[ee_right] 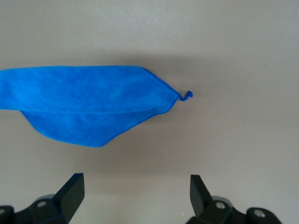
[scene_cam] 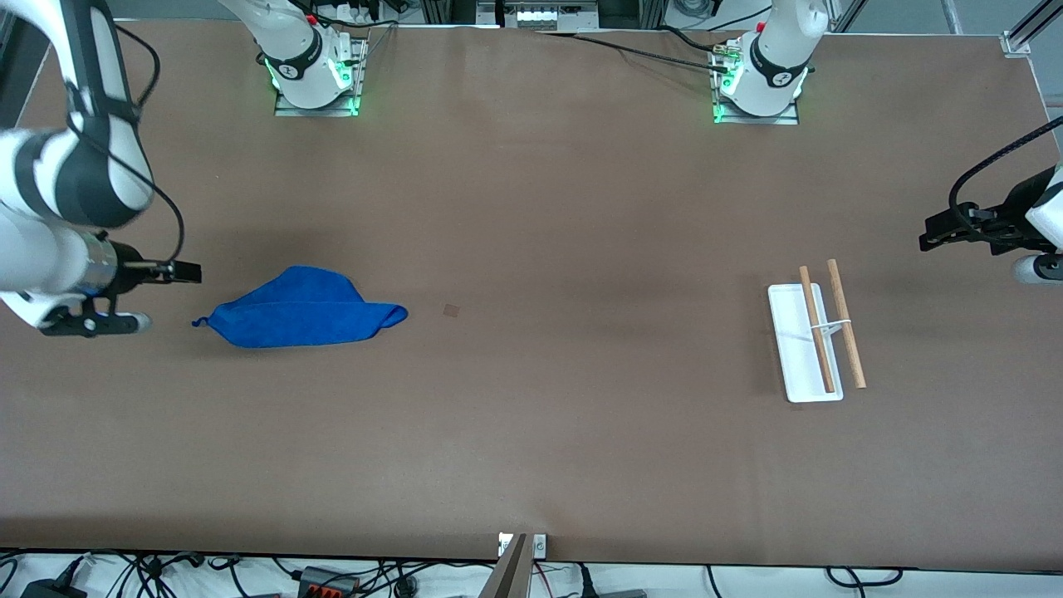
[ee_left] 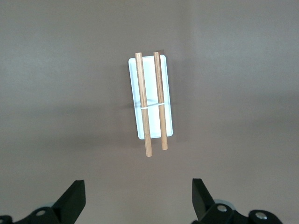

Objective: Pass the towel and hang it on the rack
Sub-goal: 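Reach the right gripper down to the corner of the blue towel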

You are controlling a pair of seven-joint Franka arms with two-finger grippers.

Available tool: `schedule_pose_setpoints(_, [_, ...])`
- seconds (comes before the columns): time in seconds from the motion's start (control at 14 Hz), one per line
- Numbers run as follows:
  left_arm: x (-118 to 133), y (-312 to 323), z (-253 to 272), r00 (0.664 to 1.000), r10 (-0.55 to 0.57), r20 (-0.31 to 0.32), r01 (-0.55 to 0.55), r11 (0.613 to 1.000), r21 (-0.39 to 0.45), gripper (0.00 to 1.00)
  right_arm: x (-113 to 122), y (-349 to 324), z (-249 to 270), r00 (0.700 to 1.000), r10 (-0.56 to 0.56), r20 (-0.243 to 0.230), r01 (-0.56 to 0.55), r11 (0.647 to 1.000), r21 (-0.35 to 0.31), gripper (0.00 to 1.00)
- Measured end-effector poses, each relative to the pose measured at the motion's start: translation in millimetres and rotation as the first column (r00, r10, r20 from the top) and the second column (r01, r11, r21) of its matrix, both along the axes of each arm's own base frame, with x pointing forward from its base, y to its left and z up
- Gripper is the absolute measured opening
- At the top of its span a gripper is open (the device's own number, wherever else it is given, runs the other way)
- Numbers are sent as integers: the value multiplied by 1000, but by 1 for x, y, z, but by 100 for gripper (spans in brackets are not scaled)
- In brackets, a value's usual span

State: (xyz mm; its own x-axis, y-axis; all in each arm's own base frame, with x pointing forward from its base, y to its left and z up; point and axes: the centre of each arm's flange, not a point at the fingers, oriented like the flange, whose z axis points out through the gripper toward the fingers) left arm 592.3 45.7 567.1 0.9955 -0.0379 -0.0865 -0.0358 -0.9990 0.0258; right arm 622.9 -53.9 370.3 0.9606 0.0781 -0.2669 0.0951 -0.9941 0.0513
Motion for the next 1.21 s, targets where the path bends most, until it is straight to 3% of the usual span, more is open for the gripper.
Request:
schedule_pose_setpoints(0.29, [0, 0, 0, 1000, 0, 0, 0, 1000, 0, 100, 8, -31, -72, 992, 119, -48, -117, 992, 47, 100])
schedule_pose_setpoints(0.43, [0, 0, 0, 1000, 0, 0, 0, 1000, 0, 100, 10, -33, -101, 964, 257, -69, -250, 963, 97, 100])
schedule_pose_setpoints(0.64, [0, 0, 0, 1000, 0, 0, 0, 1000, 0, 100, 21, -35, -132, 844, 533, -60, -513, 835, 200, 100])
schedule_pose_setpoints(0.79, [0, 0, 0, 1000, 0, 0, 0, 1000, 0, 100, 30, -41, -146, 756, 653, -35, -628, 740, 242, 100])
schedule_pose_setpoints(1.0, [0, 0, 0, 1000, 0, 0, 0, 1000, 0, 100, 32, -58, -169, 618, 786, 6, -750, 587, 304, 100])
schedule_pose_setpoints(1.21, [0, 0, 0, 1000, 0, 0, 0, 1000, 0, 100, 29, -64, -186, 535, 844, 41, -799, 490, 349, 100])
